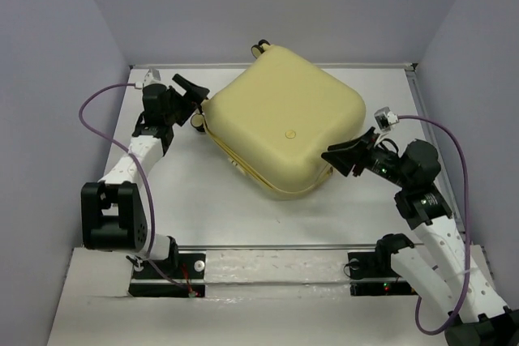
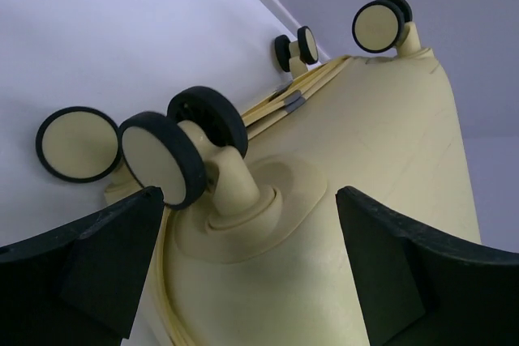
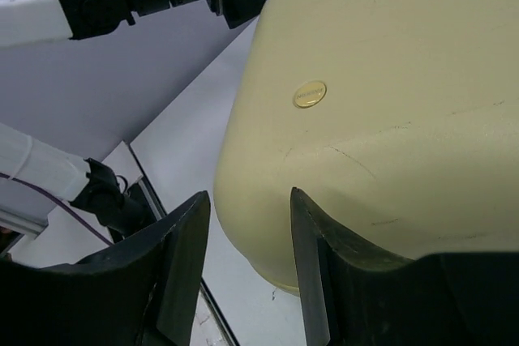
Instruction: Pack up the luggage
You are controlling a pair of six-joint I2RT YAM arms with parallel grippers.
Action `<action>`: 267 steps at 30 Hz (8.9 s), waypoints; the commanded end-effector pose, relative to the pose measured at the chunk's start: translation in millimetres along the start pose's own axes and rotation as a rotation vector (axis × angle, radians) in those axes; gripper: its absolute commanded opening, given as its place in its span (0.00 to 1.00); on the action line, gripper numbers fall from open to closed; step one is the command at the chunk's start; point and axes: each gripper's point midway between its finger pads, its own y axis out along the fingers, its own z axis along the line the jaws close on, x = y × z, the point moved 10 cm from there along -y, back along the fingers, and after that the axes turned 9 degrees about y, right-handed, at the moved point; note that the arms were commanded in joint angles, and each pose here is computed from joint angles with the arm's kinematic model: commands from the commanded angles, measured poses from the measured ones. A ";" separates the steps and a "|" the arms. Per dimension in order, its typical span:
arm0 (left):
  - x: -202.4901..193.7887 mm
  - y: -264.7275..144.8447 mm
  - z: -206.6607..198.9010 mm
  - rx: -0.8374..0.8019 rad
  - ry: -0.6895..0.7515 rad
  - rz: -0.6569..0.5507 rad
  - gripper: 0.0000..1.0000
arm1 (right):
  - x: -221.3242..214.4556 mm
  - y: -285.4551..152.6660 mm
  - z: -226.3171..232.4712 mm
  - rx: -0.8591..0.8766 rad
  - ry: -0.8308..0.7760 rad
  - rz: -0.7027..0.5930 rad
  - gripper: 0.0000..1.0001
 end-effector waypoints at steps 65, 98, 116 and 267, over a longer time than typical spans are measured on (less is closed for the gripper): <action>48.8 -11.6 -61.2 -0.260 -0.048 -0.056 0.06 | -74.8 -5.2 -59.6 -0.208 0.150 0.069 0.62; 20.2 -117.6 -35.7 -0.109 0.163 -0.253 0.95 | -65.5 3.1 -100.3 -0.486 0.032 -0.125 0.34; -174.9 -152.5 15.2 -0.313 0.077 0.181 0.54 | -96.9 -28.5 -118.9 -0.663 0.252 -0.476 0.37; 83.3 9.9 -66.5 -0.052 0.243 -0.018 0.99 | -198.0 115.5 47.2 -0.091 -0.071 0.080 0.07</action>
